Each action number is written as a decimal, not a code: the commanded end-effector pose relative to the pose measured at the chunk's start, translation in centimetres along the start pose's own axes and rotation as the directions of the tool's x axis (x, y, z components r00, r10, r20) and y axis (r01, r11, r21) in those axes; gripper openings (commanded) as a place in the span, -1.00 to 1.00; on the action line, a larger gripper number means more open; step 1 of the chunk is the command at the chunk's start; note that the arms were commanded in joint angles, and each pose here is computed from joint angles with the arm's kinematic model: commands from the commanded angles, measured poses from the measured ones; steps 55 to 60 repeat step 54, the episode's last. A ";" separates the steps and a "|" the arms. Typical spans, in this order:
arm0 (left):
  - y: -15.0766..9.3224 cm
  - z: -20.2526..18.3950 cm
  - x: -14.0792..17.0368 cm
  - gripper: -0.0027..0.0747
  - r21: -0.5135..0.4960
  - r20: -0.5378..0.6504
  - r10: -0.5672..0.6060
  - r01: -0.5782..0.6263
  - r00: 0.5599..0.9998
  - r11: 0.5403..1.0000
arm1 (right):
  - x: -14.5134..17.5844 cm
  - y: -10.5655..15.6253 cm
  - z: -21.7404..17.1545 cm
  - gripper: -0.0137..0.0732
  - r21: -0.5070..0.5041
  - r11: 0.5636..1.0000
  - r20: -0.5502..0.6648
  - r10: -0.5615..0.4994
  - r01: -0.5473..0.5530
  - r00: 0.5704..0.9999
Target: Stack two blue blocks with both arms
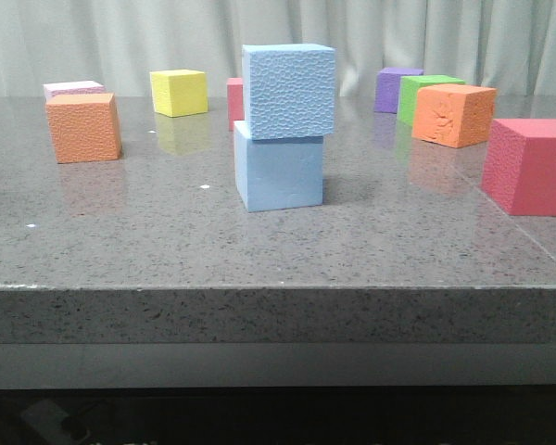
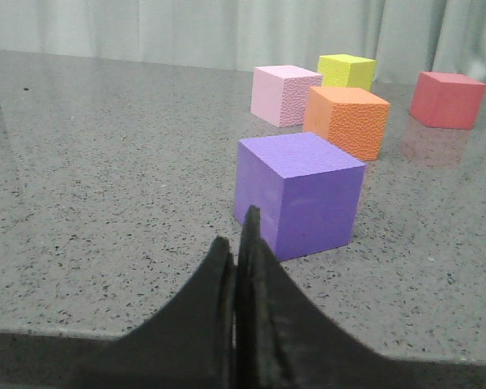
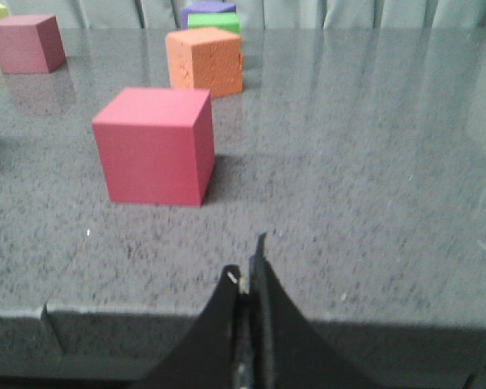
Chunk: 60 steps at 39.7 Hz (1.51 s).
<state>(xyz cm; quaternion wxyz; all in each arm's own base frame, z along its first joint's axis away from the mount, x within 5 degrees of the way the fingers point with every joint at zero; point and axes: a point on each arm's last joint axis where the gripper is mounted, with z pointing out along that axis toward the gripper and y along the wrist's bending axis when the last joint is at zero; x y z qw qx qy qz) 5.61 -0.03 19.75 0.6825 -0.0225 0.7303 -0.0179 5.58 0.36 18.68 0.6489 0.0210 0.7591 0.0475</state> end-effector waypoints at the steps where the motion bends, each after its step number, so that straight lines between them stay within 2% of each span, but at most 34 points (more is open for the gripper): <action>1: 0.1 0.0 0.4 -0.98 -0.001 0.065 -0.003 0.003 0.998 1.000 | -0.4 0.0 -0.1 -0.85 0.001 1.000 0.075 0.006 -0.006 0.997; 60: 0.1 0.0 0.4 -0.98 -0.001 0.063 -0.003 0.003 0.998 1.000 | -0.2 0.0 -0.1 -0.85 0.001 1.000 0.055 0.004 -0.004 0.998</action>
